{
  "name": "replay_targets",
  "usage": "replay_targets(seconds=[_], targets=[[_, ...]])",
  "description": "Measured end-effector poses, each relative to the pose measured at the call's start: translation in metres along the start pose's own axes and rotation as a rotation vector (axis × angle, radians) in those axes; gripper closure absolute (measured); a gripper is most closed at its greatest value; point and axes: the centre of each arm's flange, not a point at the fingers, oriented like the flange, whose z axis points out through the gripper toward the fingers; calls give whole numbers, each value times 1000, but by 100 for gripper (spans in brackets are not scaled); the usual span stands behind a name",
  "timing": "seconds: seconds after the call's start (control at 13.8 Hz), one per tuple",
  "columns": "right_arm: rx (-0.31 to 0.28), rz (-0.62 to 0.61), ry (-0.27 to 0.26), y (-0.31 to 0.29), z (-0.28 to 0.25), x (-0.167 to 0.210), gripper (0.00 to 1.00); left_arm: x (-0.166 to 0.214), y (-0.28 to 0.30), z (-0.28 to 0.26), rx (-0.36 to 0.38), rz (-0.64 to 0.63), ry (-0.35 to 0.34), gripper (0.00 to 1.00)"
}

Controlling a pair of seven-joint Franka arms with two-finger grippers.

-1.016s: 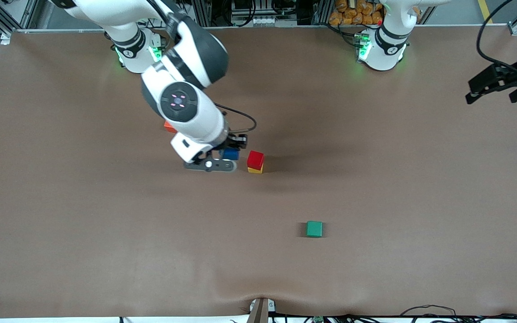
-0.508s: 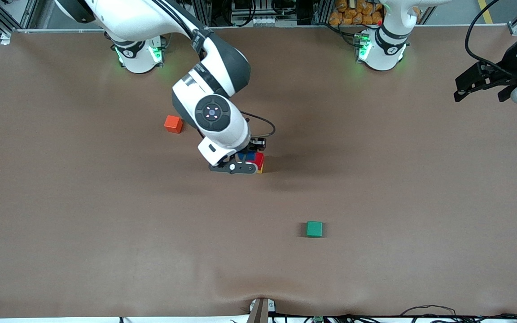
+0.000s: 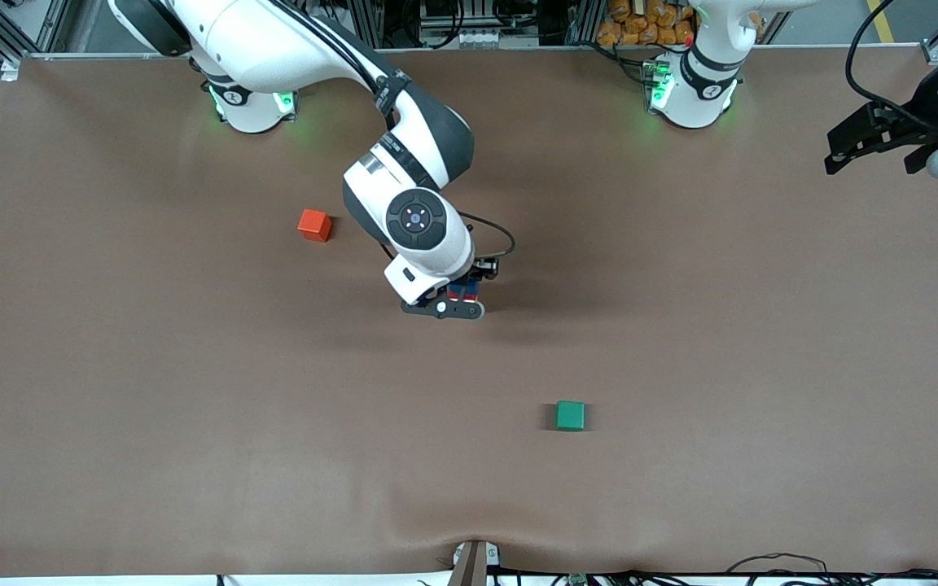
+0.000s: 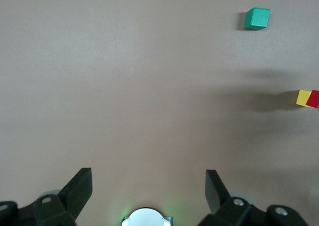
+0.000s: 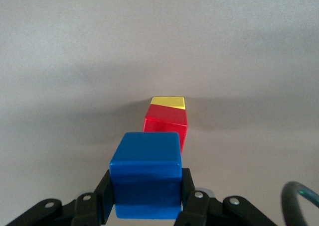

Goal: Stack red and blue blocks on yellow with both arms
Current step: 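Lower the blue cube onto the red cube and open the right gripper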

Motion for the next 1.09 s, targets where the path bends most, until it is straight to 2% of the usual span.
replay_targets(seconds=[0.73, 1.09], targets=[[-32, 42, -28, 3, 25, -1, 44, -1, 0, 4, 2, 1, -10, 0], [-20, 53, -15, 0, 30, 0, 44, -1, 0, 5, 2, 1, -12, 0]])
